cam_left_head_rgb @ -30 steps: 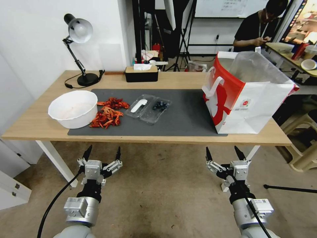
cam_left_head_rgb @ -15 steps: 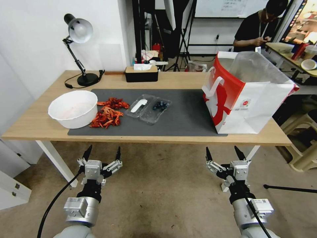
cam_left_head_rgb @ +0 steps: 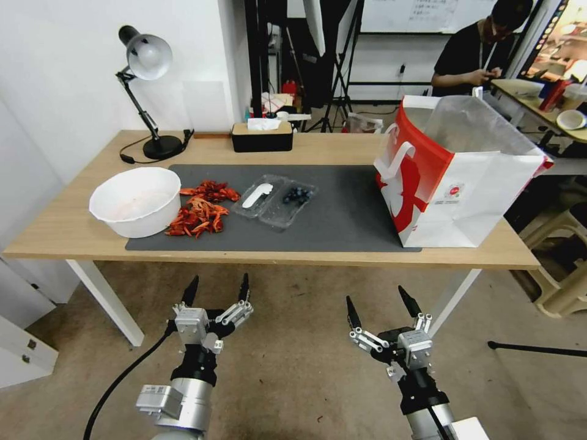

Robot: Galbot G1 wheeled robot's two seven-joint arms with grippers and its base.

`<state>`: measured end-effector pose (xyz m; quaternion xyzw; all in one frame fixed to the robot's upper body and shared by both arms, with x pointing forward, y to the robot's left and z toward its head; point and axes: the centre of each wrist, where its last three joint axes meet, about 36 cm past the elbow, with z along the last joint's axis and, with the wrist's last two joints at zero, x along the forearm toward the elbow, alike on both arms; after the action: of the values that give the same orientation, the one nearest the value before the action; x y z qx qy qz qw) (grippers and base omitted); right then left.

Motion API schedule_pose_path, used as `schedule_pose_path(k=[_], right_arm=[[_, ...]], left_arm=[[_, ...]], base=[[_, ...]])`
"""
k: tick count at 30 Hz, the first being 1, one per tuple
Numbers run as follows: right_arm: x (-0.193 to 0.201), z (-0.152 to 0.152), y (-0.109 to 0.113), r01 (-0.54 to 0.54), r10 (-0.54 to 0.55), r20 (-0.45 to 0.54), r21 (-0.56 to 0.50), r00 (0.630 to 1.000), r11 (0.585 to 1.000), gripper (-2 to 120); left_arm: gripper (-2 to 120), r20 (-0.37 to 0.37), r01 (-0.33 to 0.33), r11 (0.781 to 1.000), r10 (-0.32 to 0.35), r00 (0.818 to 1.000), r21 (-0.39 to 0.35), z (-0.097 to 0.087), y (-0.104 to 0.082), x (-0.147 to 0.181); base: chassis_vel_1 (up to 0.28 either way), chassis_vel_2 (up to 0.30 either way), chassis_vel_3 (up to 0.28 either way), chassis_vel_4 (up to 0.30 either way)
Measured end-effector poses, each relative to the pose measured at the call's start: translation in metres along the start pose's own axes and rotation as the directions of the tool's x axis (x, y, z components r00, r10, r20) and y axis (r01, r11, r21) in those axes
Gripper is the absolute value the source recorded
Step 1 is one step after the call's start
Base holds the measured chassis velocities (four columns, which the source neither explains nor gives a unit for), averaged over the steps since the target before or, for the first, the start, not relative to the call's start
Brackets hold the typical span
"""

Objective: Close the takeout container lid, then place the container into the takeout bag.

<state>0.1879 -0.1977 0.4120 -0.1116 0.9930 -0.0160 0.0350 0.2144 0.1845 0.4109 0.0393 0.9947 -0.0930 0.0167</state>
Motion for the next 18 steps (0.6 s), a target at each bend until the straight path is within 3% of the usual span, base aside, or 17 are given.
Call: schedule_pose_path(k=[11, 18], right_arm=[[-0.001, -0.003, -0.010, -0.028, 0.028, 0.000, -0.003, 1.000, 1.000, 100], [-0.008, -0.002, -0.012, -0.045, 0.045, -0.007, -0.062, 0.999, 0.997, 100]], left_arm=[[100, -0.001, -0.001, 0.998, 0.001, 1.000, -0.070, 0.006, 0.016, -0.003], [100, -0.011, 0.001, 0.995, -0.003, 1.000, -0.101, 0.007, 0.028, -0.007]], base=[[0.000, 0.000, 0.000, 0.000], [0.000, 0.000, 0.000, 0.000]])
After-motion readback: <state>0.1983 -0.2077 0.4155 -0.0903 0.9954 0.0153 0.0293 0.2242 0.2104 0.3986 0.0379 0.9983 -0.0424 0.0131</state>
